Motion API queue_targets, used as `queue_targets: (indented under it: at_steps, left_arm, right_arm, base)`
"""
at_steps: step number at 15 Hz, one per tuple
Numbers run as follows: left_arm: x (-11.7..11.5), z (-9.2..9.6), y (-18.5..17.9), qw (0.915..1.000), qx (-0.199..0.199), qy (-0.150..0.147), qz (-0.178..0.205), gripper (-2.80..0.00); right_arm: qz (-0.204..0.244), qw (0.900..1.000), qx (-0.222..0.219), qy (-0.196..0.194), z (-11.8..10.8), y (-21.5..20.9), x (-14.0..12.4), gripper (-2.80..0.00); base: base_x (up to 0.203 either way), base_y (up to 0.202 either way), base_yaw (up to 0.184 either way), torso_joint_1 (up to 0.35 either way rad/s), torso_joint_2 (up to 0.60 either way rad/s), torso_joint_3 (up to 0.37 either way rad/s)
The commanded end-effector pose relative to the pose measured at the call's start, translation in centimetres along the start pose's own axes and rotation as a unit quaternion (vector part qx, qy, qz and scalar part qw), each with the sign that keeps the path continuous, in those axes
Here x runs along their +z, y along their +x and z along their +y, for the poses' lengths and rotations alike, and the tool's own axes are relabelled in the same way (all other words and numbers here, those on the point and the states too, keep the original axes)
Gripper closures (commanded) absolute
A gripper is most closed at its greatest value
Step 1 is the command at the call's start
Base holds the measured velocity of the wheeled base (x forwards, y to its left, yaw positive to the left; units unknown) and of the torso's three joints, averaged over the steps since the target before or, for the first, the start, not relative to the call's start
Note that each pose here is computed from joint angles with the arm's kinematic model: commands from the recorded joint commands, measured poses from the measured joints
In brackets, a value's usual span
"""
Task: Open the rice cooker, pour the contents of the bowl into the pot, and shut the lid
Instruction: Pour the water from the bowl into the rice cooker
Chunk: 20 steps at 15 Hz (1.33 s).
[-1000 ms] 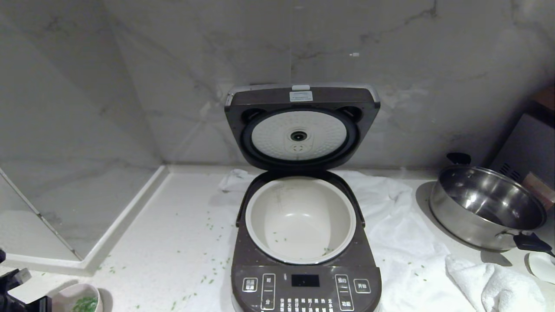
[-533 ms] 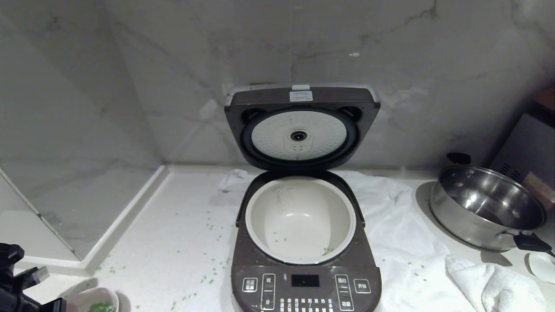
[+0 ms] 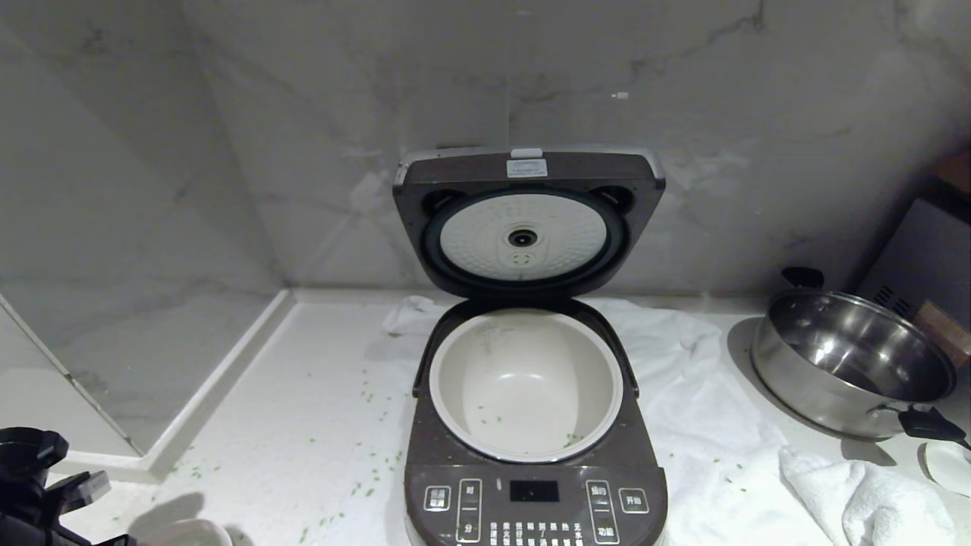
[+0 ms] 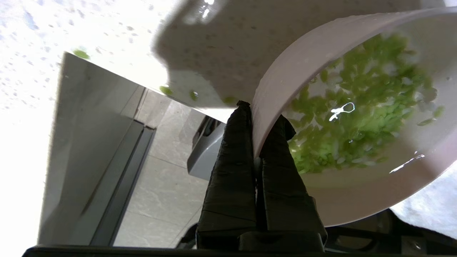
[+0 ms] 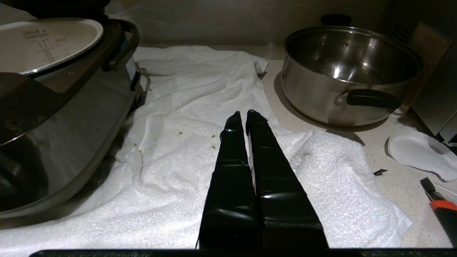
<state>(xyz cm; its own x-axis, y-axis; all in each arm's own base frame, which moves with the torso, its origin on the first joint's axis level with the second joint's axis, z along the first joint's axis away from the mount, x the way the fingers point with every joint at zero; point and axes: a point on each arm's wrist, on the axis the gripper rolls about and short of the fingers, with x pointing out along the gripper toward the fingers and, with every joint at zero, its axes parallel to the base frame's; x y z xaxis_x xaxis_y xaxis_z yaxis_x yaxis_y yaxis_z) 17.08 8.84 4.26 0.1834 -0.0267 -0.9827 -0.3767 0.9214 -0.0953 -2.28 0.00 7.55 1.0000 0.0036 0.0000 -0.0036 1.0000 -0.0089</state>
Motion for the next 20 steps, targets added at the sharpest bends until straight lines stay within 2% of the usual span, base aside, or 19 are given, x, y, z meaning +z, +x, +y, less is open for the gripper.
queue_targets:
  at_steps: [1, 6, 8, 13, 20]
  left_arm:
    - [-0.1, -1.4, -0.6, 0.9997, -0.005, 0.019, -0.011, 0.0]
    - [0.4, -5.6, -1.2, 0.9983, -0.026, 0.045, -0.028, 0.0]
    - [1.0, -6.9, -1.6, 0.998, -0.033, 0.044, -0.031, 0.0]
    - [3.5, -8.2, -3.1, 0.9973, -0.039, 0.044, -0.043, 0.0]
    - [6.5, -10.8, -4.9, 0.9963, -0.042, 0.067, -0.035, 0.0]
  right_arm:
    - [0.001, 1.0, 0.0, 0.0, 0.0, 0.0, 0.0, 0.0]
    - [0.001, 1.0, 0.0, 0.0, 0.0, 0.0, 0.0, 0.0]
    - [0.0, 1.0, 0.0, 0.0, 0.0, 0.0, 0.0, 0.0]
    - [0.001, 1.0, 0.0, 0.0, 0.0, 0.0, 0.0, 0.0]
    - [0.001, 1.0, 0.0, 0.0, 0.0, 0.0, 0.0, 0.0]
  base:
    - [0.0, 0.0, 0.0, 0.0, 0.0, 0.0]
    - [0.0, 0.0, 0.0, 0.0, 0.0, 0.0]
    - [0.0, 0.0, 0.0, 0.0, 0.0, 0.0]
    - [0.0, 0.0, 0.0, 0.0, 0.0, 0.0]
    - [0.0, 0.0, 0.0, 0.0, 0.0, 0.0]
